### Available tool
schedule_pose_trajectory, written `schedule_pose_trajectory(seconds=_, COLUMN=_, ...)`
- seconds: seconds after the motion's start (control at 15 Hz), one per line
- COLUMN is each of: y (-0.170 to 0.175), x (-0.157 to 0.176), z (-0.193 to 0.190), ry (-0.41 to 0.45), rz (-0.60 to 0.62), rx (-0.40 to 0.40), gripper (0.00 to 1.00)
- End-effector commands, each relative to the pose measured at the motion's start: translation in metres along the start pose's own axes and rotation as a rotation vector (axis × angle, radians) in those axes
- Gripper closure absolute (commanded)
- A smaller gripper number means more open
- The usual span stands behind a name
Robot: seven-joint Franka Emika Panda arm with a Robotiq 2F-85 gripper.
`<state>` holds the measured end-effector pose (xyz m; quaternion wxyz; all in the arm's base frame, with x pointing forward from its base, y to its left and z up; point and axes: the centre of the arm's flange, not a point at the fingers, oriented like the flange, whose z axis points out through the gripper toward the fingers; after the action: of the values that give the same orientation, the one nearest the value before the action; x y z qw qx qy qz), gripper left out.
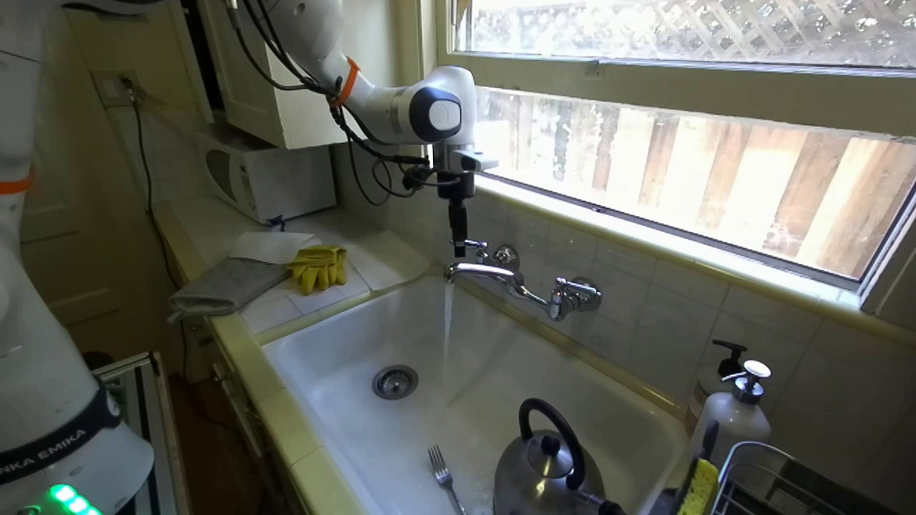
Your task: Push the faucet head to the left and push the faucet handle on the left to the right
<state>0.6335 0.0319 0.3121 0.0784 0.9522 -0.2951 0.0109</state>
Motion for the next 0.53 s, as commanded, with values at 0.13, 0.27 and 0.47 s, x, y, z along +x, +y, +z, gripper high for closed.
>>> schedule_pose_trajectory(seconds=0.13, y=0.022, x=-0.015, z=-0.021, ry=0.001, rz=-0.054, rx=0.033, gripper=0.00)
schedule_pose_trajectory(seconds=0.27, y=0.032, x=-0.020, z=-0.035, ry=0.009, rz=-0.081, rx=0.066, gripper=0.00)
schedule_pose_trajectory(seconds=0.47, y=0.051, x=-0.026, z=-0.057, ry=0.018, rz=-0.142, rx=0.102, gripper=0.00)
